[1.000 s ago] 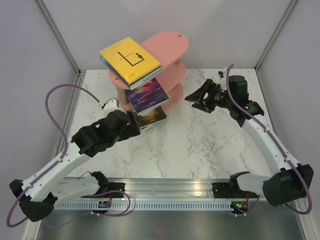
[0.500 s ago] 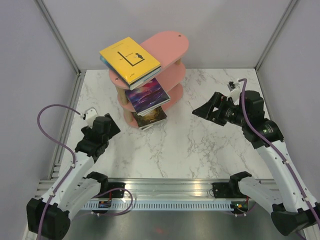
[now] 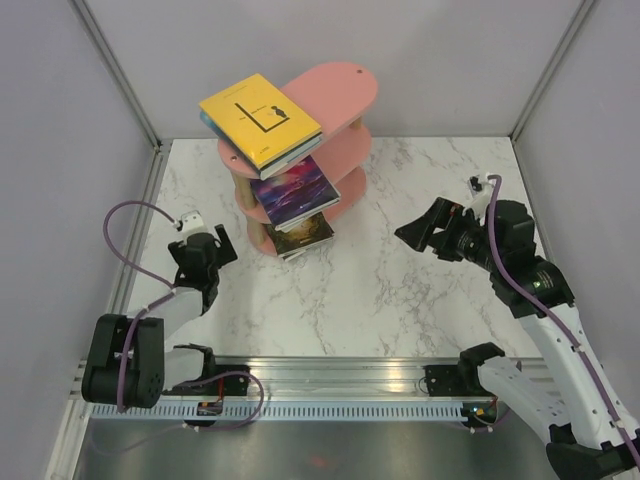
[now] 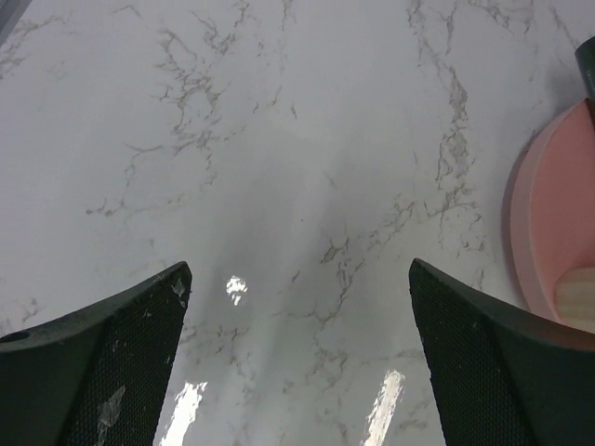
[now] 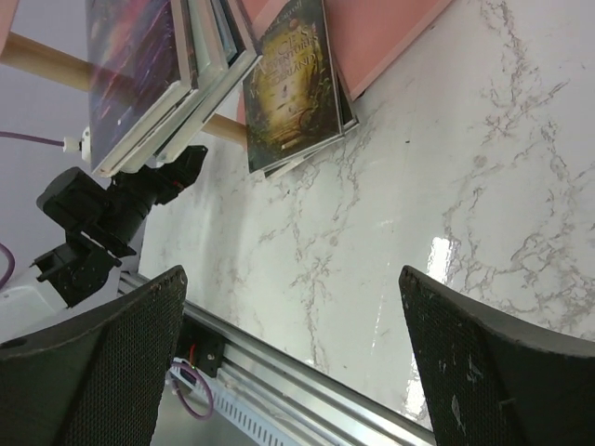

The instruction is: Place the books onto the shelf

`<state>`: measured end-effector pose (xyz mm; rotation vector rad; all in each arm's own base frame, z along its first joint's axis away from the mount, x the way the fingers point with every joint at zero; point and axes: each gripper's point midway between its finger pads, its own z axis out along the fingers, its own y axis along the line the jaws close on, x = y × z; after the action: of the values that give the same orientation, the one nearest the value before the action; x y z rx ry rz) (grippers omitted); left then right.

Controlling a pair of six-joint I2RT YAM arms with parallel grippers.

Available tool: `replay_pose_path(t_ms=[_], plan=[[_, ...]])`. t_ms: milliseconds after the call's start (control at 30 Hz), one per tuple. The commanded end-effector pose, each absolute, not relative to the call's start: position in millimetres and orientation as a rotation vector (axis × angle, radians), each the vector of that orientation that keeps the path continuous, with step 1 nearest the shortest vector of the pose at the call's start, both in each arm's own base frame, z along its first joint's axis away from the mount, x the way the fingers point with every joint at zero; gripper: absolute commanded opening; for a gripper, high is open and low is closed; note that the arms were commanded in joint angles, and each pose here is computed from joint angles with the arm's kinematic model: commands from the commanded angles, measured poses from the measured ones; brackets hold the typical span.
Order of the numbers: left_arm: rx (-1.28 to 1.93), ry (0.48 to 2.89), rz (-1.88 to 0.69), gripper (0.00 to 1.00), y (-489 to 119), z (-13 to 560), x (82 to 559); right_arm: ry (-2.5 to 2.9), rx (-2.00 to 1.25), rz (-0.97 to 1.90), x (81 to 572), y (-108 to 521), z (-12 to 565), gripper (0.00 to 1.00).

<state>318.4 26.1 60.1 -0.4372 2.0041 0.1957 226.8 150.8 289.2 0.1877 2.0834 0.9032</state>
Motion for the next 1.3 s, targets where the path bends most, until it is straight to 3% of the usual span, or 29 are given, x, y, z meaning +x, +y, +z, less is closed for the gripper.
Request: replay_pose_path(t_ms=[0, 233, 400, 667, 900, 1067, 1267], plan=[[-0.321, 1.757, 0.102, 1.0, 20, 113, 361, 2.077, 0.135, 0.851, 238, 151, 281, 0.98], [-0.161, 1.722, 0.081, 1.0, 9, 110, 384, 2.133, 0.102, 0.84, 250, 157, 260, 0.98], [-0.062, 1.652, 0.014, 1.0, -4, 113, 375, 2.067, 0.121, 0.73, 262, 143, 254, 0.98], [-0.077, 1.632, 0.031, 1.0, -2, 107, 367, 1.991, 0.15, 0.561, 276, 118, 230, 0.98], [-0.07, 1.633, 0.029, 1.0, -3, 108, 368, 1.883, -0.029, 0.446, 293, 113, 190, 0.98], [-0.069, 1.63, 0.03, 1.0, -3, 108, 369, 1.851, 0.004, 0.111, 305, 64, 158, 0.98], [-0.069, 1.63, 0.03, 1.0, -3, 108, 369, 1.768, 0.084, -0.05, 315, 27, 136, 0.98]])
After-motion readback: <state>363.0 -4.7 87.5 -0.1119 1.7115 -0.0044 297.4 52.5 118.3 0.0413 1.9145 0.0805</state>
